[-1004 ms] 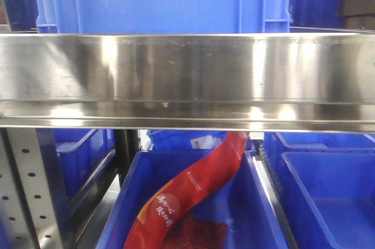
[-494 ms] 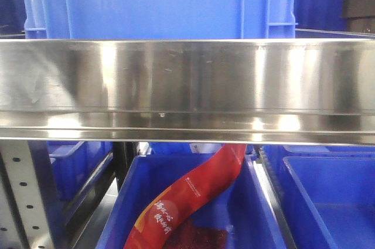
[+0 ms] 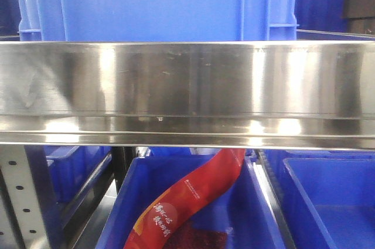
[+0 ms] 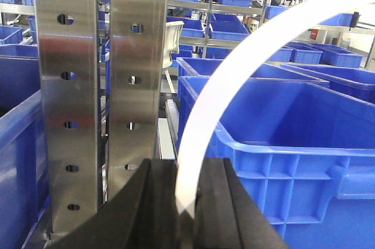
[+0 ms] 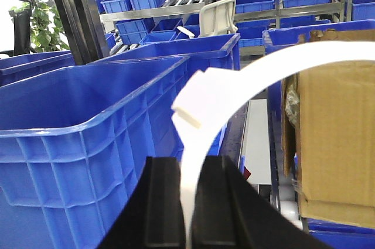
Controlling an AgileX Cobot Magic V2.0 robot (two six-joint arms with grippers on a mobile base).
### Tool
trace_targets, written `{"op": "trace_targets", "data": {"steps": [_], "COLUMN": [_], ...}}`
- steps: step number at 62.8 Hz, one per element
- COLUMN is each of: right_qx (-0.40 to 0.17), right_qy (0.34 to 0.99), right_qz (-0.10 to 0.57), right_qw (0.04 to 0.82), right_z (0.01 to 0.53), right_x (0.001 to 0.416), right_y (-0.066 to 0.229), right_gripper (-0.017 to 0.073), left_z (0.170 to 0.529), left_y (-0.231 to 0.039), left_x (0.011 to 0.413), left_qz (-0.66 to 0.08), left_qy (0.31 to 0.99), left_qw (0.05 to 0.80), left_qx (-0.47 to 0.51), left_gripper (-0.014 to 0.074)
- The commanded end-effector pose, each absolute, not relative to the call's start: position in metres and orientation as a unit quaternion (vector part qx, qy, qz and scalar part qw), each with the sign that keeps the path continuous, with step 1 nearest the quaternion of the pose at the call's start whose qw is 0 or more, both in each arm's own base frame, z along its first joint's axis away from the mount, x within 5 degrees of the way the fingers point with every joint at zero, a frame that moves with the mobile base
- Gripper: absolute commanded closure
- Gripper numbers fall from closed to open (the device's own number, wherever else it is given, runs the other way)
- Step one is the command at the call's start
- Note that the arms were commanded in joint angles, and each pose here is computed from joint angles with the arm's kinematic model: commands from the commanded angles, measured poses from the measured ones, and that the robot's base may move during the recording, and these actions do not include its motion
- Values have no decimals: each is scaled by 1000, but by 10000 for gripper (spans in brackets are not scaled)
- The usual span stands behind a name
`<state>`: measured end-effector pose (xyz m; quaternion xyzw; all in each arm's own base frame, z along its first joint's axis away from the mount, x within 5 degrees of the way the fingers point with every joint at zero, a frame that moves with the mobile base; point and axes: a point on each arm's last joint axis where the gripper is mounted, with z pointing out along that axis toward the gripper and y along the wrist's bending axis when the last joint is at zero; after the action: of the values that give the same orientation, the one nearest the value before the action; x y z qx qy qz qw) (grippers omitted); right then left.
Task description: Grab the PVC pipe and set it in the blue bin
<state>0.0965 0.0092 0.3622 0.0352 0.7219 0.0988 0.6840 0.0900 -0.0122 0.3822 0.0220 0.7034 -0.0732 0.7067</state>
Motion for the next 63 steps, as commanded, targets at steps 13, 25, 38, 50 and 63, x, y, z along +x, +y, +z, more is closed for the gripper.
{"op": "trace_targets", "data": {"steps": [13,25,38,50,63], "right_qx": [30,29,29,29,30], "right_qy": [717,709,701,701,706], "right_qz": [93,93,94,94,94], "right_qw": [690,699,706,706,701], "right_z": [363,365,367,367,366], "right_x": [97,97,97,97,97], "right_y": [9,9,9,9,9], "right_gripper": [727,727,727,727,727], "left_z": [386,386,386,386,384], "left_y": [-12,-12,-12,-12,-13], "left_x": [88,88,88,88,88], "left_qz": [-79,-79,-79,-79,-95], "left_qy": [692,692,692,692,700], "left_qw": [717,717,718,718,707], "left_qx": [18,18,18,18,8], "left_gripper": [704,704,704,704,704]}}
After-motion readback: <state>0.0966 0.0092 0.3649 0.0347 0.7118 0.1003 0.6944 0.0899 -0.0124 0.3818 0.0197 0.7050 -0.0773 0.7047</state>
